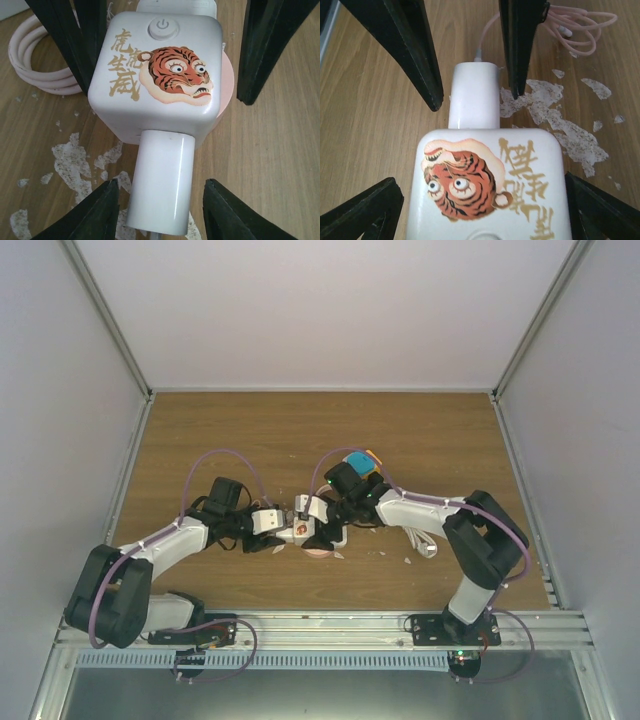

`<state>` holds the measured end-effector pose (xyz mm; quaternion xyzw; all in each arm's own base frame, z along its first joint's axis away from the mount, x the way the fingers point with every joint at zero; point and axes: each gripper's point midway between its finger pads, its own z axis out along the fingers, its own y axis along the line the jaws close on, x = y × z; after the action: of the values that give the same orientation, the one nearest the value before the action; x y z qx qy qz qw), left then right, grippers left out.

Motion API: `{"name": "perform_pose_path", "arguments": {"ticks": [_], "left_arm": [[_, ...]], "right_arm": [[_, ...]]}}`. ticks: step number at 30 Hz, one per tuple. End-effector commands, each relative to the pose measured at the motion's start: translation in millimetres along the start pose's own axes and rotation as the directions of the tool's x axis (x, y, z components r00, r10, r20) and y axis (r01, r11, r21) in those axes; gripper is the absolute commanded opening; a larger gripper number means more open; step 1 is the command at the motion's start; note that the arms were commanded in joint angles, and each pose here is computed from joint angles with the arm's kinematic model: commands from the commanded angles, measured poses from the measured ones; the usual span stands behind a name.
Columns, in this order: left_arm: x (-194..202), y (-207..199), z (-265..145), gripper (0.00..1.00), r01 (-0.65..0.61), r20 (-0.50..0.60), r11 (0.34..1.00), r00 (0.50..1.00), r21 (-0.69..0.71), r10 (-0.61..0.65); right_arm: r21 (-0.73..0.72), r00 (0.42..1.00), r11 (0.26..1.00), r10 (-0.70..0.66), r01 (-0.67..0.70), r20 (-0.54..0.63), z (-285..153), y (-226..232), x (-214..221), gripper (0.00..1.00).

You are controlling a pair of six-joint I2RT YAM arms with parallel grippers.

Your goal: Pull the plug off the socket

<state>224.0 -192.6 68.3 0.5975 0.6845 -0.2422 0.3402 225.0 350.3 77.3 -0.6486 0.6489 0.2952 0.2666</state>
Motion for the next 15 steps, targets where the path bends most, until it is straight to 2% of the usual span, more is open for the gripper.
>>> {"name": "perform_pose_path", "arguments": {"ticks": [1, 4, 9, 15], "left_arm": [[-5, 4, 3, 0.45, -0.037, 0.024, 0.999, 0.999, -0.011, 0.038], [-2, 2, 5, 0.41, -0.049, 0.003, 0.999, 0.999, 0.010, 0.049], [3, 1, 5, 0.26, -0.056, -0.031, 0.998, 0.998, 0.026, 0.057], [7, -4, 0, 0.17, -0.063, -0.052, 0.998, 0.997, 0.024, 0.065]], "right_arm": [[0.017, 1.000, 1.000, -0.024, 0.024, 0.020, 5, -4, -15, 0.86], [0.019, 1.000, 1.000, -0.020, 0.019, 0.019, 6, -4, -15, 0.78], [0.021, 1.000, 1.000, -0.020, 0.020, 0.006, 7, -5, -12, 0.64], [0.021, 1.000, 0.999, -0.024, 0.024, -0.002, 4, -3, -10, 0.47]]}}
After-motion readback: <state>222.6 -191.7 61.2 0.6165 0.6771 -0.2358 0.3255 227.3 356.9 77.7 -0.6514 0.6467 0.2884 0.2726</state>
